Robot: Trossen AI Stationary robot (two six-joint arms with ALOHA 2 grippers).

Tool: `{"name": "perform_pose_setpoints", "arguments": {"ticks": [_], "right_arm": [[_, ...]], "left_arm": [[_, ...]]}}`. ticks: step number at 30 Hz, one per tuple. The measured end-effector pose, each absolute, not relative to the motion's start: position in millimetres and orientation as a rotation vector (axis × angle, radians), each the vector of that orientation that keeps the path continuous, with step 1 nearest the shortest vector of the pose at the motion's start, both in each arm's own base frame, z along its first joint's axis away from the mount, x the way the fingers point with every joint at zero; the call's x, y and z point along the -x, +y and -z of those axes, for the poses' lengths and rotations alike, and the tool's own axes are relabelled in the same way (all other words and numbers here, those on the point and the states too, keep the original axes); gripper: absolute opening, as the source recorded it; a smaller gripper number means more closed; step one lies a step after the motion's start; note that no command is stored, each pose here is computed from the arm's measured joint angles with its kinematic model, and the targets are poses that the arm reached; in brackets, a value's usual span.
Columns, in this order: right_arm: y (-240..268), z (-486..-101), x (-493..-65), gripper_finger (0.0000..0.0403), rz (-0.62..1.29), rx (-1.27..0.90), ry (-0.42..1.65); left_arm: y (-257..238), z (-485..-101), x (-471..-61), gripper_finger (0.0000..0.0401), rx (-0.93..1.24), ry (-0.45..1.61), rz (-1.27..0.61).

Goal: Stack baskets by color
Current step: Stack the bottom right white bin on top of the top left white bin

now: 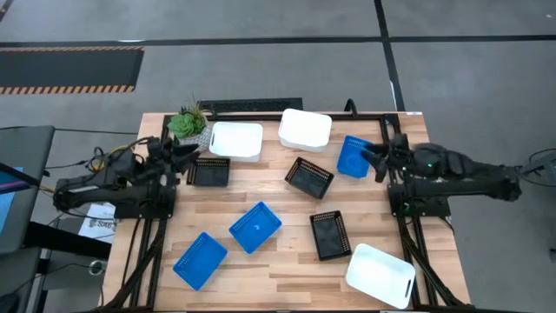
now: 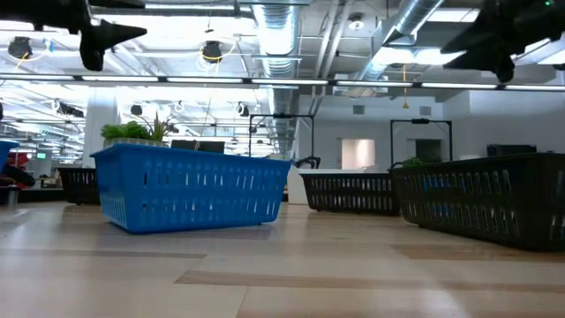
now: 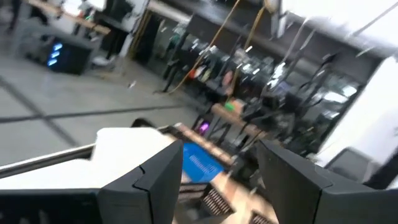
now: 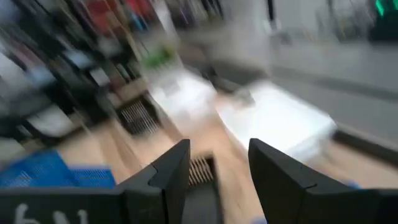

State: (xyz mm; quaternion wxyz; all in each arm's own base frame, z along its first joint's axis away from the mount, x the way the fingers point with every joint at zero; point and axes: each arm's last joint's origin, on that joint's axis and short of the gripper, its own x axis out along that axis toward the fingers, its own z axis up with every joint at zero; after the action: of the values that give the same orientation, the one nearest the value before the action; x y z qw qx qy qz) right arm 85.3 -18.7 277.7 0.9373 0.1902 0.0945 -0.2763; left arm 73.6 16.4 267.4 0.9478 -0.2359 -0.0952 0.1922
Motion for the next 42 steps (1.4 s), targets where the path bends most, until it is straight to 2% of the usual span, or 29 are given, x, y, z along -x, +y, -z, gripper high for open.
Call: {"name": "perform_pose_setpoints", "arguments": {"ticks": [4, 9, 12, 16, 22, 32, 42], "right_arm": [[-17.7, -293.0, -97.0, 0.0189, 0.571, -0.45, 0.471], [-9.7, -304.4, -114.1, 0.0189, 0.443, -0.618, 0.756], [-1.6, -301.9, -124.8, 0.0189, 0.35, -0.681, 0.863], [10.2, -293.1, -139.0, 0.0189, 0.284, -0.642, 0.97], [25.3, -286.0, -148.4, 0.0189, 0.247, -0.627, 1.047], [35.7, -283.3, -149.9, 0.0184, 0.246, -0.666, 1.08], [35.1, -283.4, -149.3, 0.0175, 0.251, -0.669, 1.082]], "left_arm": [[18.7, -284.7, -84.9, 0.0197, 0.466, -0.118, -0.455], [20.2, -303.9, -102.3, 0.0197, 0.411, -0.023, -0.47], [20.7, -311.5, -112.2, 0.0197, 0.389, 0.02, -0.46], [22.4, -316.2, -124.3, 0.0197, 0.382, 0.058, -0.46], [24.1, -314.8, -144.3, 0.0197, 0.392, 0.152, -0.347], [31.8, -308.5, -178.5, 0.0197, 0.352, 0.292, -0.277], [45.4, -325.4, -230.4, 0.0197, 0.311, 0.373, -0.181]]}}
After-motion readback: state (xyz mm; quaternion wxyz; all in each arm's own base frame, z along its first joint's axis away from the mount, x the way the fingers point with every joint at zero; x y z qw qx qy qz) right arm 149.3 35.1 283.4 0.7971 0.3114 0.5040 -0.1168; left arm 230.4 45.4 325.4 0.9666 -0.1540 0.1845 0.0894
